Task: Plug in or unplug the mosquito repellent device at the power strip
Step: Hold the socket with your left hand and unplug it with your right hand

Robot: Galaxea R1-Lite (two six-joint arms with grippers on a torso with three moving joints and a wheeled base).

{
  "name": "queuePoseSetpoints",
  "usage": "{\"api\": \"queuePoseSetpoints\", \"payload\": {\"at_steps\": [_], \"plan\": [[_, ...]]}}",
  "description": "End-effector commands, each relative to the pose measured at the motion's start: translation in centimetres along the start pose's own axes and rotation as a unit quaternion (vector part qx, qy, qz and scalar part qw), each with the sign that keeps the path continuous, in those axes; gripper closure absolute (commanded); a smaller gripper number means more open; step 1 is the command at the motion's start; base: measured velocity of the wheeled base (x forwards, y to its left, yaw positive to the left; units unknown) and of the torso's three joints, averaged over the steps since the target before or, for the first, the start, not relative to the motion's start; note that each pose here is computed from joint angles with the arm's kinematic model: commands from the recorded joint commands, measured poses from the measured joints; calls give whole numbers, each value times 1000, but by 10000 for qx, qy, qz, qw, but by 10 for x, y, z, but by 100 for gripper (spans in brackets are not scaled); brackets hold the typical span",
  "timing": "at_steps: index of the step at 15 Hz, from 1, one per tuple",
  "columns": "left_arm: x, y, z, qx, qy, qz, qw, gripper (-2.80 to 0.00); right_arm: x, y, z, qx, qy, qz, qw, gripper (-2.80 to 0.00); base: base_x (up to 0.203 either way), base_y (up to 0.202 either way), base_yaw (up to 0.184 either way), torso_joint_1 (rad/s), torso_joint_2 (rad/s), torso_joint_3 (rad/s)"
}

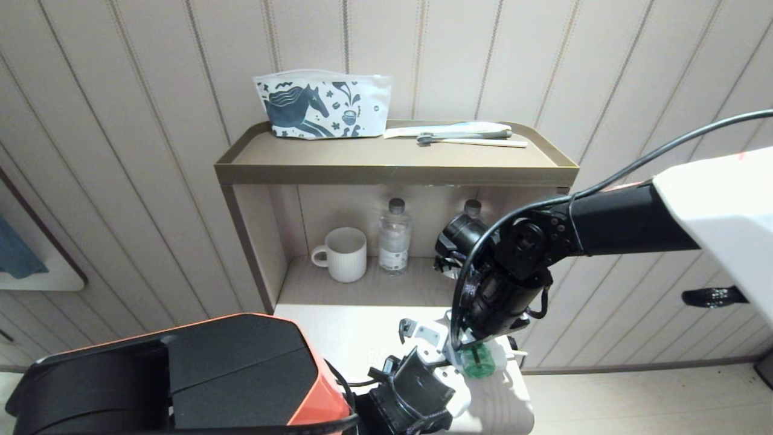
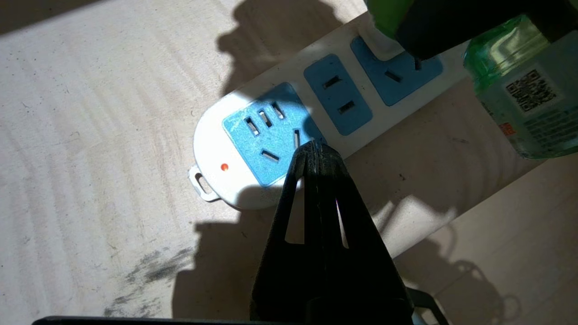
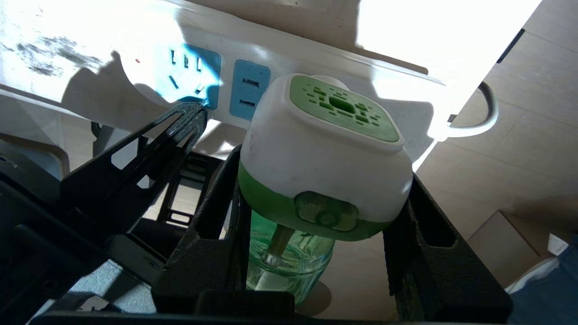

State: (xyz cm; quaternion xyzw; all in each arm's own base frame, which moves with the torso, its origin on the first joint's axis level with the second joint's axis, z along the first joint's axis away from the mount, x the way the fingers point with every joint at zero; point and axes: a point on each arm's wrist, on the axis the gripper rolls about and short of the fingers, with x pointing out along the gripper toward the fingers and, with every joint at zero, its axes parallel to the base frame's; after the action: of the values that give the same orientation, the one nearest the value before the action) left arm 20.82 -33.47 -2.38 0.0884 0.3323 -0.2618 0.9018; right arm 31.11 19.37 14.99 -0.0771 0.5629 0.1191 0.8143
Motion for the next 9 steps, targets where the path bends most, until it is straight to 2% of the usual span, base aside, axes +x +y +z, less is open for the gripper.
{"api": "queuePoseSetpoints", "payload": {"at_steps": [1, 9], "plan": [[3, 0, -3, -1, 28, 23, 10000, 0, -7, 0, -1, -2, -49, 21, 10000, 0, 0, 0, 0, 0, 0, 0], [0, -1, 4, -1, -82, -12, 10000, 0, -7, 1, -2, -9, -56, 29, 10000, 0, 0, 0, 0, 0, 0, 0]]}}
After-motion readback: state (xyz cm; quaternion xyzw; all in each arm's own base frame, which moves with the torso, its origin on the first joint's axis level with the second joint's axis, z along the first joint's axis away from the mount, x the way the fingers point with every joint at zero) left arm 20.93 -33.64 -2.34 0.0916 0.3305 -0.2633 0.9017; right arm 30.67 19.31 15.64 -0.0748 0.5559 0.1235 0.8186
